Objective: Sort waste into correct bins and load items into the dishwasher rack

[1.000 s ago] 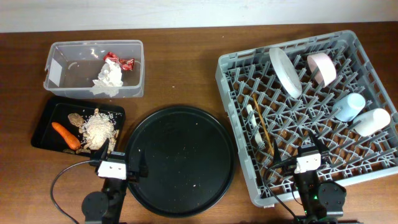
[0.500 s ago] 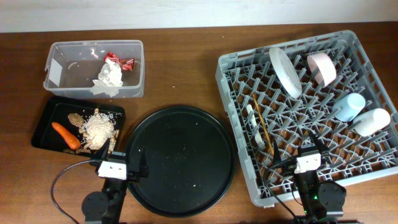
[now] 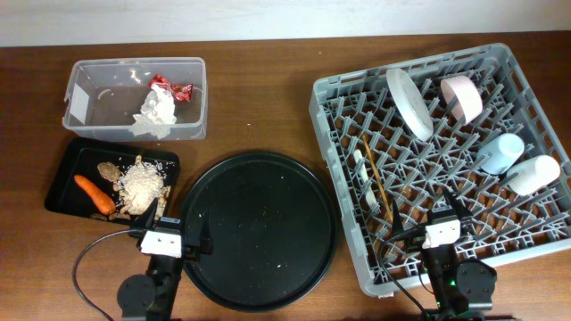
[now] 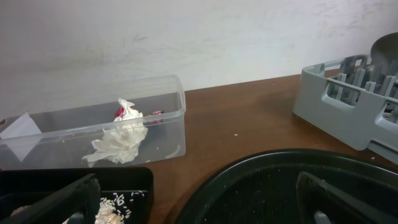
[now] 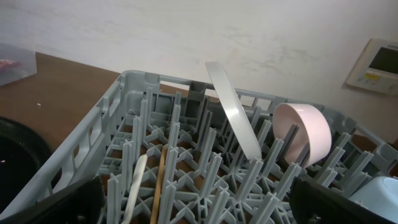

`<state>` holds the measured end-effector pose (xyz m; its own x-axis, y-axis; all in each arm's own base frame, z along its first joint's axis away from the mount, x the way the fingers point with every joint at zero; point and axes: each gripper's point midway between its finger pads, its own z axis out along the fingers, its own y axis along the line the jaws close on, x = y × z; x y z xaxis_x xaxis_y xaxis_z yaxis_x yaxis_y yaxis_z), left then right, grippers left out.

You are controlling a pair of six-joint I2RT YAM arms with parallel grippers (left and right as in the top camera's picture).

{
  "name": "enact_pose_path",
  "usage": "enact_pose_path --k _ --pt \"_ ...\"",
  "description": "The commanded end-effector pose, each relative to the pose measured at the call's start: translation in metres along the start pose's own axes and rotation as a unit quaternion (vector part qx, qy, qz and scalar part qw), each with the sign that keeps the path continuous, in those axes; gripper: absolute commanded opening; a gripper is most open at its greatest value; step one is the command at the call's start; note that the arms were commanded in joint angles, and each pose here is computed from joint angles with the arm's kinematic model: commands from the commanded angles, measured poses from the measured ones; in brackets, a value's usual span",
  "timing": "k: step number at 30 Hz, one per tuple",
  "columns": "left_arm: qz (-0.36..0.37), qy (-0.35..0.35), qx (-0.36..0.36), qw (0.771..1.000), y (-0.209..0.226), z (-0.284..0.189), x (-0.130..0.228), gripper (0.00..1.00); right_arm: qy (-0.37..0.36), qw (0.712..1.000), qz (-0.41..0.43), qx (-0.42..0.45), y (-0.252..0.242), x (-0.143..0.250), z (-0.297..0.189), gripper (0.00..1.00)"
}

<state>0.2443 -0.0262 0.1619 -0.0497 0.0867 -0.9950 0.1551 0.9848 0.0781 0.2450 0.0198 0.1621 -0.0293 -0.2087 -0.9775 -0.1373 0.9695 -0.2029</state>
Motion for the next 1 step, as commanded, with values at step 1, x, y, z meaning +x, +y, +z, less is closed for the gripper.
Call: enact_pose_path --k 1 --pt "0.009 0.000 0.006 1.000 -0.0020 -0.0001 0.0015 0.99 0.001 1.000 -0.001 -0.003 0.0012 0.0021 -0.0001 0.99"
